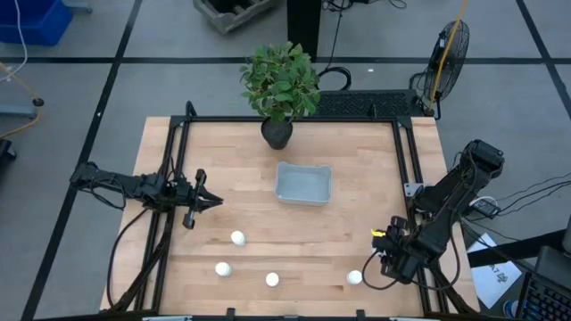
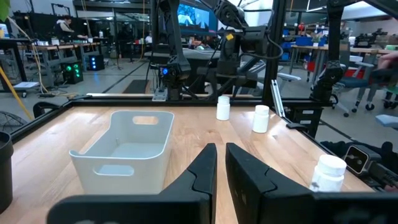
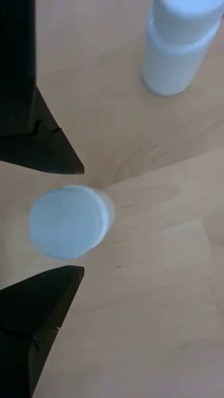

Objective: Pick and place pill bottles into a basket
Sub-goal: Put the white medicine bottle into the gray bin

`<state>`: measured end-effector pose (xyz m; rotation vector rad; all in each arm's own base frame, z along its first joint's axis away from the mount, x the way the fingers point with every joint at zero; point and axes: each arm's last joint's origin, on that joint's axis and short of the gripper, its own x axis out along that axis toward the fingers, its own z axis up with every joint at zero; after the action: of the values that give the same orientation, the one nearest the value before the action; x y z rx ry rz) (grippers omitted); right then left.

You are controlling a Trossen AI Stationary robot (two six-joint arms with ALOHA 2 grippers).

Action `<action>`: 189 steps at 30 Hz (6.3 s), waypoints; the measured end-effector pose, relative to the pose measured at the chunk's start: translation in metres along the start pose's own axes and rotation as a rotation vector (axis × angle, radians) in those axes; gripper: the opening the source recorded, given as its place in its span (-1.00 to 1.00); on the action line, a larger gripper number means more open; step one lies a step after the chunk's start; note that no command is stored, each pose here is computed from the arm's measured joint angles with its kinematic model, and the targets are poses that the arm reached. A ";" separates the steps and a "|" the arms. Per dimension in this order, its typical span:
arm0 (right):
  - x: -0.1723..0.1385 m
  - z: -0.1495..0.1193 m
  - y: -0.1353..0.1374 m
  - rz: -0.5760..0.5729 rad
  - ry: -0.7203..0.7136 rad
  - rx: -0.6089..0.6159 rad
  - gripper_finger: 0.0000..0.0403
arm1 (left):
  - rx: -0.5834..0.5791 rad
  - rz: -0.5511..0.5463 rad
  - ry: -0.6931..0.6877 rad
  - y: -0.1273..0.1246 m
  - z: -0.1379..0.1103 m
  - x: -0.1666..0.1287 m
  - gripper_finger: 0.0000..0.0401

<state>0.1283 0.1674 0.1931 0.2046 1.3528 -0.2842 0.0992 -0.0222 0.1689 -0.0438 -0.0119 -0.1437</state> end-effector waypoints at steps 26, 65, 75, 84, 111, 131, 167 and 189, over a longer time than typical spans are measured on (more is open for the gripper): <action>0.010 0.024 -0.010 -0.059 -0.123 -0.069 -0.27 | 0.000 0.000 0.000 0.000 0.000 0.000 -0.81; -0.021 0.186 -0.134 0.012 -0.611 -0.177 -0.27 | 0.000 0.000 0.001 0.000 0.000 0.000 -0.81; -0.004 0.239 -0.140 -0.023 -0.385 -0.147 -0.27 | 0.000 0.000 0.000 0.000 0.000 0.000 -0.81; 0.024 0.254 -0.164 0.040 -0.239 -0.068 -0.26 | 0.000 0.000 0.000 0.000 0.000 0.000 -0.81; 0.061 0.259 -0.176 0.033 -0.121 -0.134 0.11 | 0.000 0.000 0.000 0.000 0.000 0.000 -0.81; -0.013 0.245 -0.116 0.047 -0.431 -0.403 0.35 | 0.000 -0.001 0.000 0.000 0.000 0.000 -0.81; 0.076 0.225 0.073 0.589 -0.858 -0.714 0.42 | 0.000 0.000 0.000 0.000 0.000 0.000 -0.81; 0.109 0.235 0.100 0.658 -0.863 -0.743 0.42 | 0.000 0.000 0.005 0.000 0.000 0.000 -0.81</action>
<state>0.3993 0.1810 0.1338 -0.1065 0.4143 0.6306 0.0995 -0.0223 0.1685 -0.0430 -0.0066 -0.1439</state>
